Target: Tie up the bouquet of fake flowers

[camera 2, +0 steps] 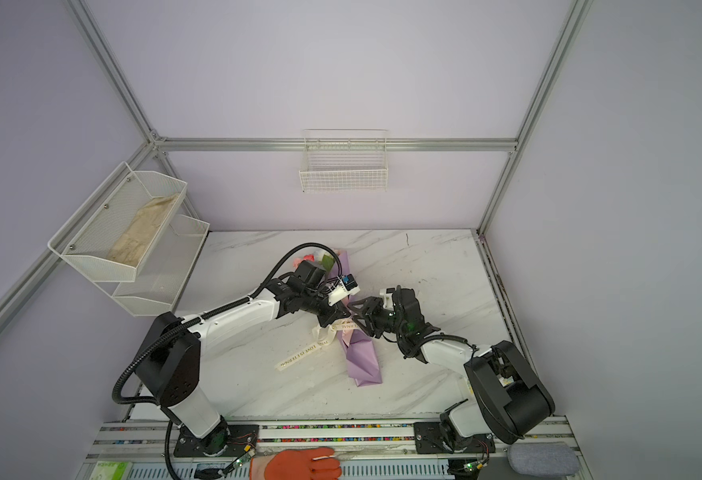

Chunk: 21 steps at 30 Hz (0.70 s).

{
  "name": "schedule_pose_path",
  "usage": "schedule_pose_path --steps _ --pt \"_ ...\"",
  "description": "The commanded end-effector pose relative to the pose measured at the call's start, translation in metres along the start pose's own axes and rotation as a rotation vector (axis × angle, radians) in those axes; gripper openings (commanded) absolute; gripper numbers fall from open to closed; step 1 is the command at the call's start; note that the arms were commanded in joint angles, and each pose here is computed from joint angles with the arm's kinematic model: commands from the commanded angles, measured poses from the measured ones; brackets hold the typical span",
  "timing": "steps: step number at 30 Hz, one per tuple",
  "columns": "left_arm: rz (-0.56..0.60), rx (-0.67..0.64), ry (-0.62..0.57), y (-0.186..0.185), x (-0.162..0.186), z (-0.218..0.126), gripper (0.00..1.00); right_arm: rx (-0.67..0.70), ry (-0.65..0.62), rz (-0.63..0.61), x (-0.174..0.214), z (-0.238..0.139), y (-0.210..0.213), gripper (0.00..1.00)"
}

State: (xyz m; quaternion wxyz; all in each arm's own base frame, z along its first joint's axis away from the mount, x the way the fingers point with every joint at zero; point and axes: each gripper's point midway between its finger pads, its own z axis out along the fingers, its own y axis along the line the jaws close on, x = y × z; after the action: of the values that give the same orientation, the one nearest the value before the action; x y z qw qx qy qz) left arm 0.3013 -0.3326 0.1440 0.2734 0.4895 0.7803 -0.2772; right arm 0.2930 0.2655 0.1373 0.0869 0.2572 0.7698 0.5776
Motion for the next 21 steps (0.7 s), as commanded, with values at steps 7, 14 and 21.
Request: schedule_pose_path --steps 7,14,21 --pt "0.000 0.035 -0.020 -0.012 0.004 -0.002 0.02 -0.047 -0.050 0.028 -0.009 0.001 0.008 0.33" --pt "0.011 0.039 -0.023 -0.015 0.003 -0.005 0.04 -0.012 -0.049 -0.011 -0.007 -0.001 0.002 0.04" --pt "-0.042 0.011 -0.082 -0.009 -0.008 -0.022 0.33 0.052 -0.032 -0.073 -0.001 -0.007 -0.010 0.00"
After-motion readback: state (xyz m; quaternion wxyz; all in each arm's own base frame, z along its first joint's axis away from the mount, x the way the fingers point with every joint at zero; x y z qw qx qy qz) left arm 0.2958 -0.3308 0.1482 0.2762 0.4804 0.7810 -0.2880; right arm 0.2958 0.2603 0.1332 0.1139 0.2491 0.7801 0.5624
